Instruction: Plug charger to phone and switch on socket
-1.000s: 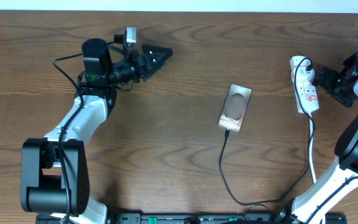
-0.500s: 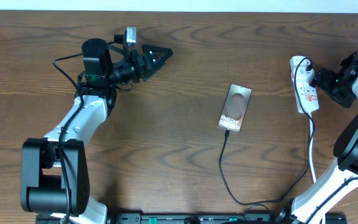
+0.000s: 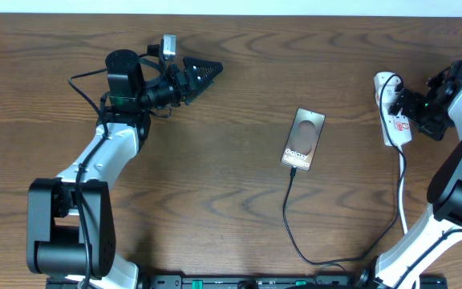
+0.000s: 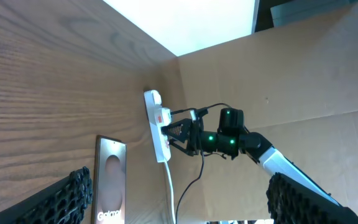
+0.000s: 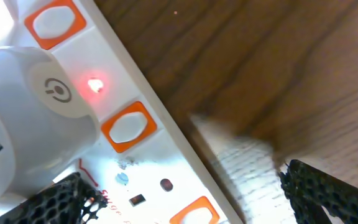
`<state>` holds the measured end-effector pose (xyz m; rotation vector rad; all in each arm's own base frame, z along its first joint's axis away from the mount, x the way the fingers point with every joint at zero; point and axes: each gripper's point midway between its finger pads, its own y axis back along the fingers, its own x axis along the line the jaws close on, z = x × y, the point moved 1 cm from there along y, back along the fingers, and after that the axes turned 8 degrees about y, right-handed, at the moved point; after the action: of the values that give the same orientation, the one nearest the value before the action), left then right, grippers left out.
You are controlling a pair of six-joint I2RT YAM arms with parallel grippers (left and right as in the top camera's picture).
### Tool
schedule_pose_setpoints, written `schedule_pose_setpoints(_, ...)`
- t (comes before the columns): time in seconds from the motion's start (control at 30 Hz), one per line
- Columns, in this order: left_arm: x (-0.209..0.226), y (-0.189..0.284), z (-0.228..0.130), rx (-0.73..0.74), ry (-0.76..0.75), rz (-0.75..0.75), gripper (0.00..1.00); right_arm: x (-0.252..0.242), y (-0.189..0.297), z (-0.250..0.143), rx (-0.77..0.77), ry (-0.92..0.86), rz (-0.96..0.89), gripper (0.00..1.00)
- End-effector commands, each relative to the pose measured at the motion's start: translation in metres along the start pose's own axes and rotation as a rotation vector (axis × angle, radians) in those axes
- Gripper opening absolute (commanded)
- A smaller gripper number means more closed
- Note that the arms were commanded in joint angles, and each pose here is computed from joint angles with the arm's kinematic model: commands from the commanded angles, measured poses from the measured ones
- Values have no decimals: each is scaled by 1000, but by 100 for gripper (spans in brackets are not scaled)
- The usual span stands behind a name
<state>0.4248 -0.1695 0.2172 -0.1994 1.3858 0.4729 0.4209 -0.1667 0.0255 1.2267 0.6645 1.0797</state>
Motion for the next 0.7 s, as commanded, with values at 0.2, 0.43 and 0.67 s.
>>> schedule_pose_setpoints(0.2, -8, 2, 3, -6, -37, -11, 91, -37, 51, 3, -47, -14, -176, 99)
schedule_pose_setpoints(0.43, -8, 2, 3, -6, -37, -11, 91, -36, 73, 9, -99, -14, -178, 99)
schedule_pose_setpoints(0.67, -8, 2, 3, -6, -37, -11, 91, -36, 72, 9, -99, -14, -178, 99)
